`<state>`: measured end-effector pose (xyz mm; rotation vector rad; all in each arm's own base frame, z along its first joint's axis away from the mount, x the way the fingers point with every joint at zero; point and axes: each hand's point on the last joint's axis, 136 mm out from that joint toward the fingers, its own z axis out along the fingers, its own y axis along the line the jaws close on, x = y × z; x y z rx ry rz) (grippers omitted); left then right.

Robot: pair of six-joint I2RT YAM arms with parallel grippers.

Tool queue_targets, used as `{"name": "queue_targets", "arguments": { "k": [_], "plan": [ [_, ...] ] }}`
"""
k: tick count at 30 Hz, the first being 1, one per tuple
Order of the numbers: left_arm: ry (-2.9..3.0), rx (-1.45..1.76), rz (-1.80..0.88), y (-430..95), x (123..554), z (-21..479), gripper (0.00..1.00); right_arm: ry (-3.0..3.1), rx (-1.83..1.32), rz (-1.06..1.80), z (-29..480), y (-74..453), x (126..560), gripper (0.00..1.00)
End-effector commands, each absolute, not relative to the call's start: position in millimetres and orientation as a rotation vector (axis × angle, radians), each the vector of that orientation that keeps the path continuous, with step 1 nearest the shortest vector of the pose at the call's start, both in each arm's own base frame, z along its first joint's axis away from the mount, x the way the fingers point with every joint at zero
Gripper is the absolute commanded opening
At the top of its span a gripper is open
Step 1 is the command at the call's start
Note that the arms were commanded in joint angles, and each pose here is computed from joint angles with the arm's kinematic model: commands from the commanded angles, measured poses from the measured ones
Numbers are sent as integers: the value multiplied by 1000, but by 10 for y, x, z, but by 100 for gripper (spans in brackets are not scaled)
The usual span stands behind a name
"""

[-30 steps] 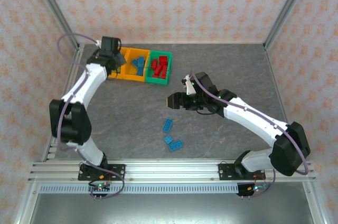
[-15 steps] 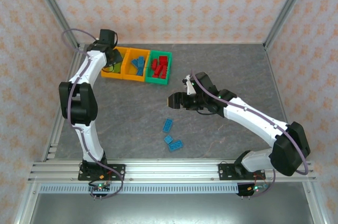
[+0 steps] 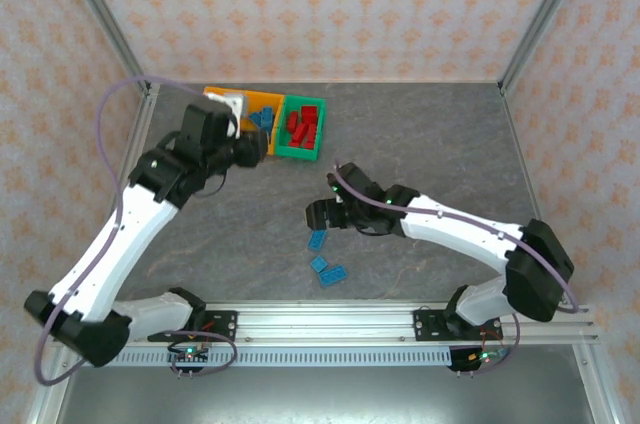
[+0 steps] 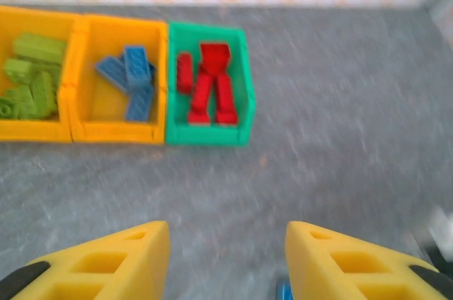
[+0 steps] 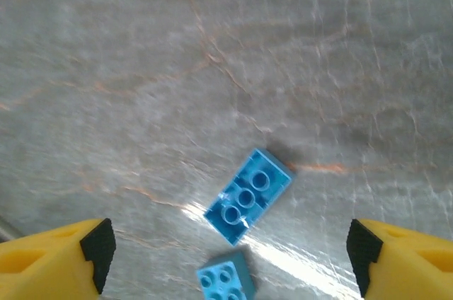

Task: Sort the legos into containers by color

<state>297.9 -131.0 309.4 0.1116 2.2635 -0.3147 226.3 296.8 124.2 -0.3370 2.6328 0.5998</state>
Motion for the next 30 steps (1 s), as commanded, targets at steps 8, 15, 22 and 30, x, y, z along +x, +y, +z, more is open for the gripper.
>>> {"name": "queue_targets", "arguments": {
  "k": [8, 15, 22, 30],
  "plan": [
    [2450, 511, -428, -1392, 2059, 2279, 55, 2757, -95, 280, 528, 3218, 2222, 86],
    [2437, 542, -426, -1422, 2094, 2213, 71, 2776, -14, 170, 258, 3214, 2253, 55],
    [2315, 620, -601, -1574, 1897, 2367, 80, 2680, -41, 234, 525, 3224, 2363, 24],
    [2137, 654, -717, -1652, 1760, 2690, 93, 2387, -281, 684, 1559, 3839, 2826, 20]
  ]
}}
